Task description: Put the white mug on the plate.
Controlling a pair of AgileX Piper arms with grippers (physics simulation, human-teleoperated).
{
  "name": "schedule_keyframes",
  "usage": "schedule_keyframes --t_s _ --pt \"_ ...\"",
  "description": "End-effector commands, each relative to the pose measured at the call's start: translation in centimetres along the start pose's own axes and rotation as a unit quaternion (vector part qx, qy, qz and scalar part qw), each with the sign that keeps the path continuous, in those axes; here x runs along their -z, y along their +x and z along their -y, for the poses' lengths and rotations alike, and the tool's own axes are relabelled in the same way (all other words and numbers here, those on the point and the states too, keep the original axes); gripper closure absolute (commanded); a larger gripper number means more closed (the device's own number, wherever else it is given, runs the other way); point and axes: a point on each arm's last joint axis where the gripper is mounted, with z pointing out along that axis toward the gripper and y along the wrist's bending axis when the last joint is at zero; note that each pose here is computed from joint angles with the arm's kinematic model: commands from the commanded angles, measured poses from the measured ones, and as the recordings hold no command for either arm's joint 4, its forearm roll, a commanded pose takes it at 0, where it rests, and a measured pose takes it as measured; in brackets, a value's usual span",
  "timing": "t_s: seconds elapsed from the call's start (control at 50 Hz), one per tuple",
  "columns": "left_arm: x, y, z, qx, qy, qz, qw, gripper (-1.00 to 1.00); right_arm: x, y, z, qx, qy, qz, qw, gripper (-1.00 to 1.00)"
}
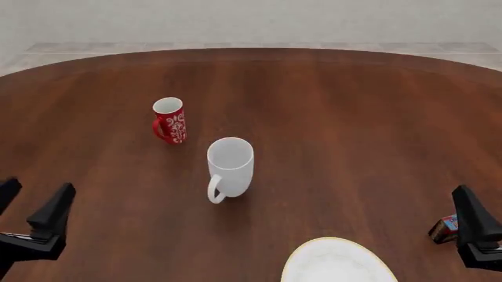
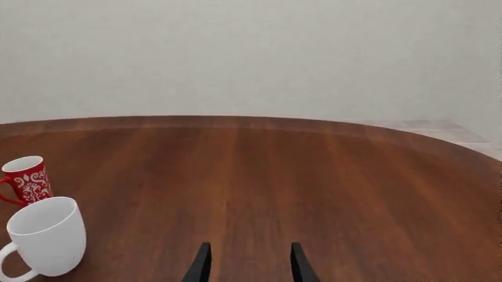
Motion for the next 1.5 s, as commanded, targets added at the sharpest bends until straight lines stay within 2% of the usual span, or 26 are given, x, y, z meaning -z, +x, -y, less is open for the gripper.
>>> schedule_keyframes --t_s 0.02,0.08,0.14,0.18,0.22,0.26,0.42,0.48,0.74,0.78,0.88,1.2,1.5 --pt "-1.8 -0.8 0.5 -0.010 0.029 -0.028 0.9991 -1.00 -0.1 0.0 0.0 0.000 -0.001 -0.001 1.0000 -1.00" --pt "-2.1 -1.7 0.8 -0.013 0.045 -0.033 0.9983 -1.00 -0.1 0.0 0.0 0.000 -0.001 -0.001 1.0000 -1.00" --pt "-2.1 -1.5 1.2 -0.030 0.068 -0.041 0.9964 -1.00 0.0 0.0 0.0 0.000 -0.001 -0.001 1.0000 -1.00" --pt "-2.8 -1.6 1.4 -0.019 0.072 -0.057 0.9956 -1.00 0.0 0.0 0.0 0.000 -0.001 -0.001 1.0000 -1.00" --pt "-2.9 -2.0 1.2 -0.023 0.067 -0.055 0.9960 -1.00 0.0 0.0 0.0 0.000 -0.001 -0.001 1.0000 -1.00" --pt "-3.7 -2.1 1.3 -0.008 0.066 -0.070 0.9953 -1.00 0.0 0.0 0.0 0.000 -0.001 -0.001 1.0000 -1.00" --pt "-5.0 -2.6 1.9 -0.003 0.082 -0.091 0.9925 -1.00 0.0 0.0 0.0 0.000 -0.001 -0.001 1.0000 -1.00" --pt "-5.8 -2.5 2.4 0.007 0.096 -0.109 0.9893 -1.00 0.0 0.0 0.0 0.000 -0.001 -0.001 1.0000 -1.00" --pt "-6.7 -2.3 3.9 0.023 0.135 -0.143 0.9803 -1.00 0.0 0.0 0.0 0.000 -0.001 -0.001 1.0000 -1.00" --pt "-7.1 -2.0 4.4 0.037 0.145 -0.158 0.9761 -1.00 0.0 0.0 0.0 0.000 -0.001 -0.001 1.0000 -1.00" --pt "-7.0 -2.0 5.1 0.025 0.167 -0.161 0.9724 -1.00 0.0 0.0 0.0 0.000 -0.001 -0.001 1.0000 -1.00" --pt "-7.7 -1.7 7.0 0.023 0.208 -0.189 0.9594 -1.00 0.0 0.0 0.0 0.000 -0.001 -0.001 1.0000 -1.00" --pt "-8.6 -1.3 8.0 0.008 0.222 -0.190 0.9563 -1.00 0.0 0.0 0.0 0.000 -0.001 -0.001 1.0000 -1.00"
